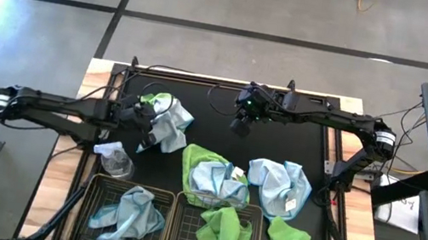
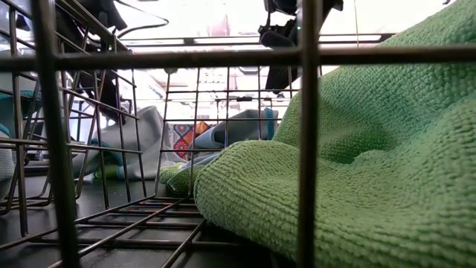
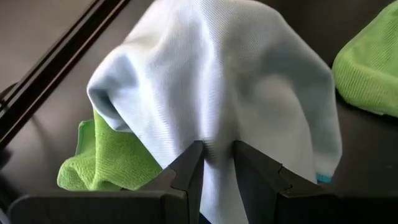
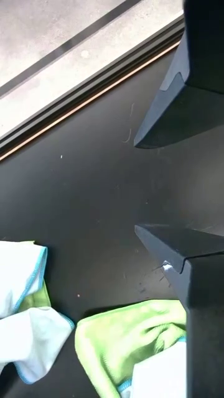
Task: Sort microfiber towel by color & place in baskets
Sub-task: Put the top blue towel into the left wire basket
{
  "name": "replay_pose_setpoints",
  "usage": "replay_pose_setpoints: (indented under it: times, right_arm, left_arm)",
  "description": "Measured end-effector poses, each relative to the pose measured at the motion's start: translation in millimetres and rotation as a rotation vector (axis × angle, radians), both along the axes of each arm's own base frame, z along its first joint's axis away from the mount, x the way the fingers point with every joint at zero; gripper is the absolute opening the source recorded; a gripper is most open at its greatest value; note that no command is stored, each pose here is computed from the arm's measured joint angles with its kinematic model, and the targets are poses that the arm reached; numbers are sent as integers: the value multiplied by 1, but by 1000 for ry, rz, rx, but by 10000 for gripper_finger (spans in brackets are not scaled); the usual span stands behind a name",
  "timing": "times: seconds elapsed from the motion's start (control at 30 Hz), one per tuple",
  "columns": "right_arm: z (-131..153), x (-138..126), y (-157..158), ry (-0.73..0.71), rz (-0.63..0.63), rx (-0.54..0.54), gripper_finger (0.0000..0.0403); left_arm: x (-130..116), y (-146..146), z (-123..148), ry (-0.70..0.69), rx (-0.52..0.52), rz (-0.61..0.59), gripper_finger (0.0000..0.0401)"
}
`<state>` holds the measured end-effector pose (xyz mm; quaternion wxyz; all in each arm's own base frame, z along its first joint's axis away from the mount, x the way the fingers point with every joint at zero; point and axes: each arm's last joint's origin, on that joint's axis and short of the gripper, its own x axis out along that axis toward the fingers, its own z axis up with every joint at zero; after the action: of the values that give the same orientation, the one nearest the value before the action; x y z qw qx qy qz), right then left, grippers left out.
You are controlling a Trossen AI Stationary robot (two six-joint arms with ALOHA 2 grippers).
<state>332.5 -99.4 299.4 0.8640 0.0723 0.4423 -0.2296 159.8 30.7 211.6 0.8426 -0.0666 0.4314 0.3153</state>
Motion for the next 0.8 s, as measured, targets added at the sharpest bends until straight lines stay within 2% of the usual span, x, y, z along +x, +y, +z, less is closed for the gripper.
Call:
replay_pose_setpoints:
  times: [0.63,0.8]
  right_arm:
    - [0,0,0,-3,0,-1,206]
    - [0,0,0,-6,0,-2,206]
  left_arm:
    - [11,12,-20,133,1,60,73]
    - [11,14,-20,139,1,70,50]
